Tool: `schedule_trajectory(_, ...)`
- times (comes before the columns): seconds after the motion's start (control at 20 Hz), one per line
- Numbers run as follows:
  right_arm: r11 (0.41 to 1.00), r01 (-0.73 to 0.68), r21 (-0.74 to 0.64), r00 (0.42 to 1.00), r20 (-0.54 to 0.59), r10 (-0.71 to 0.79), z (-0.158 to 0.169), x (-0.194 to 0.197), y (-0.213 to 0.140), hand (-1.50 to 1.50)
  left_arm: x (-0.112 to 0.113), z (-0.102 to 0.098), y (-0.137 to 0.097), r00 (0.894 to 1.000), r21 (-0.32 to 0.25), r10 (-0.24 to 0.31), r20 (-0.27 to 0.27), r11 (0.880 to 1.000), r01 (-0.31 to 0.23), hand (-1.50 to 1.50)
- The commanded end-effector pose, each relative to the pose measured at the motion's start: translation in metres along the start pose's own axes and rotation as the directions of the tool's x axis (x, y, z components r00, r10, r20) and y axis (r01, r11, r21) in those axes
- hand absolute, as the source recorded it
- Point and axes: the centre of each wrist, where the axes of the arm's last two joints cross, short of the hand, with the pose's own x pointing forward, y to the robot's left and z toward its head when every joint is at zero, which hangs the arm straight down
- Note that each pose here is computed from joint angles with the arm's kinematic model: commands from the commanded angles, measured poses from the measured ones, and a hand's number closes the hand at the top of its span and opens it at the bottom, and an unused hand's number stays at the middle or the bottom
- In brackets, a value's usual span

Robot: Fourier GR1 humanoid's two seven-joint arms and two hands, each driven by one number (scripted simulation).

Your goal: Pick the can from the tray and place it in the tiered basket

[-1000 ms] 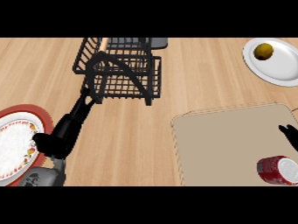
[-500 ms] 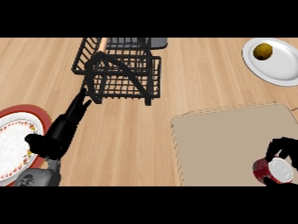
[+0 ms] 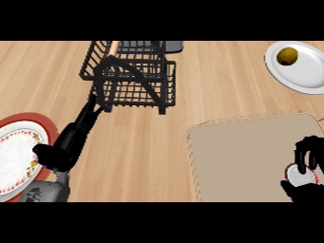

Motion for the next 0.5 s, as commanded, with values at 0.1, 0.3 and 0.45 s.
schedule_trajectory(0.1,1.0,-0.023,-0.019,1.0,-0.016,0.023,-0.072,-0.013,0.007,1.5,-0.009,0.004,-0.009,0.998,-0.025,0.008,-0.056,1.0,-0.009,0.0)
schedule_trajectory(0.3,0.984,0.111,-0.138,0.993,0.052,-0.105,-0.08,0.01,-0.015,1.5,-0.016,0.009,-0.004,0.998,-0.006,0.004,-0.06,1.0,-0.004,0.0)
schedule_trajectory(0.45,0.931,0.333,-0.15,0.935,0.183,-0.304,-0.077,0.027,-0.029,1.5,-0.005,-0.002,-0.003,0.998,-0.014,0.015,-0.067,1.0,-0.016,0.0)
